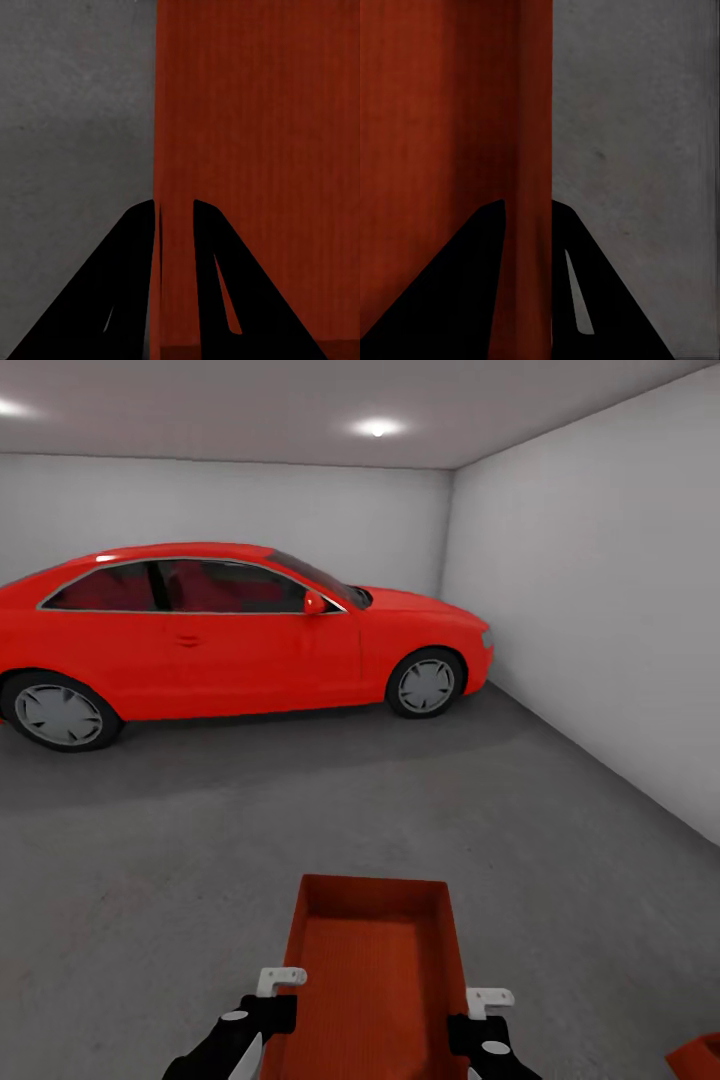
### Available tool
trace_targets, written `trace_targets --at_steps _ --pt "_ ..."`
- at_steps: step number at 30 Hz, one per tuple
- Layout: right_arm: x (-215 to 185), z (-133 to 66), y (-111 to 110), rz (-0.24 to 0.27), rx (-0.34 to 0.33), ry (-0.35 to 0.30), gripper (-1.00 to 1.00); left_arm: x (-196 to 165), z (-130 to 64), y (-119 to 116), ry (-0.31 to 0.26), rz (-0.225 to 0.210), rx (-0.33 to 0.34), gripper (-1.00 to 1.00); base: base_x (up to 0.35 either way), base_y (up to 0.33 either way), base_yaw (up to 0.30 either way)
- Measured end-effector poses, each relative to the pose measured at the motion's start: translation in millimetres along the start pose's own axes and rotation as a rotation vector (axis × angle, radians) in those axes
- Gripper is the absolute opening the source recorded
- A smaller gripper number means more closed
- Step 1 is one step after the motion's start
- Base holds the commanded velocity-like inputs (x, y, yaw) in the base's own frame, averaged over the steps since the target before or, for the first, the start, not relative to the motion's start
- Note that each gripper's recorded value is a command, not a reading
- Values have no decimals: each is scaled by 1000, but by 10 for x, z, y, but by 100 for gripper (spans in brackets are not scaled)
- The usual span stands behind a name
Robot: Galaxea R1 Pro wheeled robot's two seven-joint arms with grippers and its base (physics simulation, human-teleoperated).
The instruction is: Move the two storage containers from the living room to the garage. In the garage, place one container on the floor and stack the other container on top of it (either order is fine).
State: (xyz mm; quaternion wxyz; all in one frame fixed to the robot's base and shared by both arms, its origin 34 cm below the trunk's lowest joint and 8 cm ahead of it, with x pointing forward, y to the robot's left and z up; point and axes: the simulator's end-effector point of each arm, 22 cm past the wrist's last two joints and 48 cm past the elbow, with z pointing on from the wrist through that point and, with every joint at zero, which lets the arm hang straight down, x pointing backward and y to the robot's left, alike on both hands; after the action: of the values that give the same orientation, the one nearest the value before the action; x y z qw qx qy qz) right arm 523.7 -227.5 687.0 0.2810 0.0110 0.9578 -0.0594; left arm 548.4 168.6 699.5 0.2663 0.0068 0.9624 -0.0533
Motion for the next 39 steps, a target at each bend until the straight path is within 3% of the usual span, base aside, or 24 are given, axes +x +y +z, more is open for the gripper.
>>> trace_targets --at_steps 39 --pt "-2 0 0 -1 0 0 -100 0 0 0 0 0 0 -100 0 0 -287"
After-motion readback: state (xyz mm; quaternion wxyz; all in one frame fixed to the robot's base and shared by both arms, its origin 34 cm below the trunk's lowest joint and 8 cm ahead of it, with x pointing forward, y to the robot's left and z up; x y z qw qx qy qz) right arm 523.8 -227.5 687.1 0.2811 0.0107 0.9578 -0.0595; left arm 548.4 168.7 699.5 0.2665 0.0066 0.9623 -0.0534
